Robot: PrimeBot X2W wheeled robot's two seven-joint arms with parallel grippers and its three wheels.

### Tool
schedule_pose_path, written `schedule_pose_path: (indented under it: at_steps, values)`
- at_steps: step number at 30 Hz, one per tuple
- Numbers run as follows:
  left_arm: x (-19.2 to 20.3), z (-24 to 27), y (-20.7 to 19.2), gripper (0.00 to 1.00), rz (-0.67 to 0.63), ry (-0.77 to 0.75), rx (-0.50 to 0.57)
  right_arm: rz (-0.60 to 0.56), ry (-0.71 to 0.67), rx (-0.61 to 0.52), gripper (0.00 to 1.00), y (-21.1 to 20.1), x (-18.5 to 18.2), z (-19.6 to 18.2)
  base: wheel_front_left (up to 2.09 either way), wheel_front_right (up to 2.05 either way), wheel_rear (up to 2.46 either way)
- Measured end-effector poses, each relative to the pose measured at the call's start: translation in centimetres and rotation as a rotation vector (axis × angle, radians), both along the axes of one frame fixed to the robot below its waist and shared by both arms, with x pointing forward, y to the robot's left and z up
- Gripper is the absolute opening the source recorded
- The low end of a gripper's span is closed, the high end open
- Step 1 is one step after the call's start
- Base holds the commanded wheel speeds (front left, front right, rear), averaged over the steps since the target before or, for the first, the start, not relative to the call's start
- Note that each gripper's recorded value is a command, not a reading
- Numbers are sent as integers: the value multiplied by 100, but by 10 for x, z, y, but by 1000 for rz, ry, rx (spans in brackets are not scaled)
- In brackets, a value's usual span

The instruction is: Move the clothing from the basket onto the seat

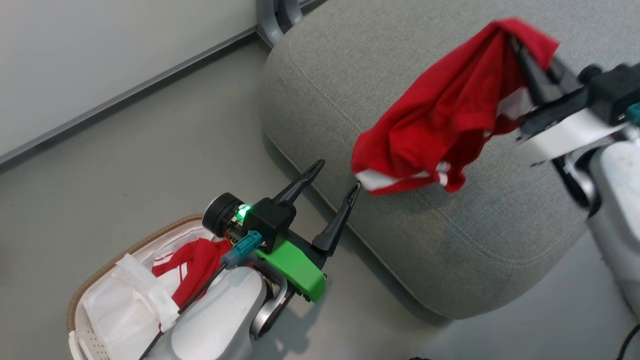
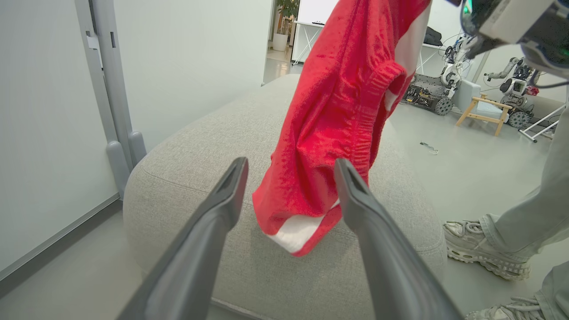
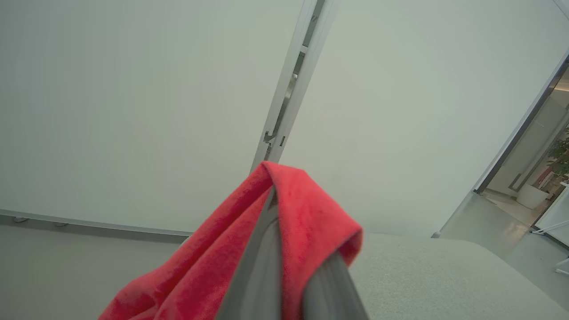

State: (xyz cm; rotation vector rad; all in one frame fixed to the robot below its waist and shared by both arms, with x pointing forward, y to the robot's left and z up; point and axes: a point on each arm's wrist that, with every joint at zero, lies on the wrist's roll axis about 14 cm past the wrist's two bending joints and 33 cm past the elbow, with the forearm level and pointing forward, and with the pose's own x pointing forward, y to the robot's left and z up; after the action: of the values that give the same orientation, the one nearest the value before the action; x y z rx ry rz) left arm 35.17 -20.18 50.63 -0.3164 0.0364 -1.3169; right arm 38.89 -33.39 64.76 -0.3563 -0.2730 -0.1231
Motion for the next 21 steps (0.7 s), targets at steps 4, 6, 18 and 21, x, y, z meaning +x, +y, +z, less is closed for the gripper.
schedule_pose_path:
  at_steps: [4, 6, 18, 21]
  values:
    - [8, -16, 1, 100, -19, 2, 15, -80, -27, -108, 0, -42, 17, 38, 0, 0, 0]
    - [17, -30, 4, 100, -23, 17, 27, -138, -37, -194, 0, -70, 32, 66, 0, 0, 0]
    - [52, -84, 23, 100, 12, 91, 52, -194, 19, -274, 0, -99, 112, 61, 0, 0, 0]
    - [57, -98, 27, 100, 13, 101, 69, -219, 26, -254, 0, -109, 125, 52, 0, 0, 0]
